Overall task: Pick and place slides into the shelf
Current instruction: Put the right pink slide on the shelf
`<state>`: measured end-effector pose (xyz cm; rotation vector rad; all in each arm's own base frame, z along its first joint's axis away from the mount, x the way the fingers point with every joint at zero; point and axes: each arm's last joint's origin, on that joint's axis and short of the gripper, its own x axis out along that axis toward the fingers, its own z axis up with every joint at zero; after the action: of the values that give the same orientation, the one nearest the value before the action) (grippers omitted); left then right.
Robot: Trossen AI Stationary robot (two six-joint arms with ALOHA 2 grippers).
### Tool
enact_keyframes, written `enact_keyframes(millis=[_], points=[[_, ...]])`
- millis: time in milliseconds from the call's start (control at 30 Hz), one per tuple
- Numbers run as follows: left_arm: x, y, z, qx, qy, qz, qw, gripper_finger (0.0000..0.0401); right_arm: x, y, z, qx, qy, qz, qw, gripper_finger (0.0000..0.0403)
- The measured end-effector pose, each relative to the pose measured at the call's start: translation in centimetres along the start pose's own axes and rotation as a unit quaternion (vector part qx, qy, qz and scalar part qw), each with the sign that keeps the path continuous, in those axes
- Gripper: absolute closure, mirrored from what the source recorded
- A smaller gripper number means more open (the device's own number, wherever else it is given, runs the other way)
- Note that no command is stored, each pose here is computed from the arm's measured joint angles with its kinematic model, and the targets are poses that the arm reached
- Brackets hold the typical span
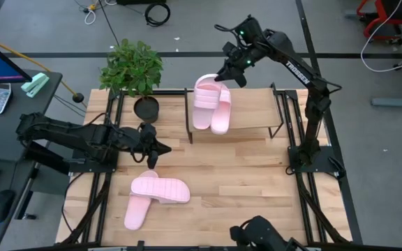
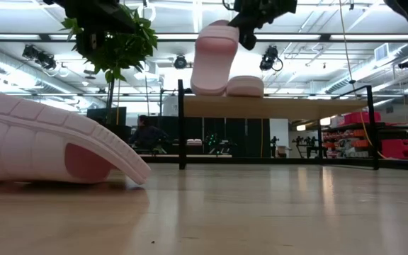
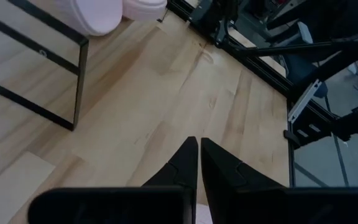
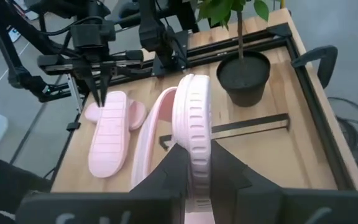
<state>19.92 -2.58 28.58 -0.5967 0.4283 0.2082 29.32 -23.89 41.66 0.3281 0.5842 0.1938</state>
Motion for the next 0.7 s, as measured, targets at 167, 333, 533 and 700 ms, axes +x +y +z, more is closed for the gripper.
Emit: enact_keyframes(millis=[167,333,533,700], points=[[0.00,0.00,0.00,0.000,0.000,0.000,1.000,0.0383,0.34,-0.20,0.00,-0.006,0.001,0.001,1.000,0.0359],[0.00,0.00,0.00,0.001,0.000,0.000,1.000,0.0383,0.37,-0.20,0.10,-0.012,-0.005,0.007,1.000,0.0359],[0.00,0.00,0.00,0.005,0.000,0.000,1.000,0.0375,0.42,-0.23,0.40,-0.024,-0.018,0.011,0.999,0.0360],[0.00,0.01,-0.01,0.006,0.001,0.000,1.000,0.0377,0.38,-0.11,0.75,-0.025,-0.040,0.046,0.998,0.0361]])
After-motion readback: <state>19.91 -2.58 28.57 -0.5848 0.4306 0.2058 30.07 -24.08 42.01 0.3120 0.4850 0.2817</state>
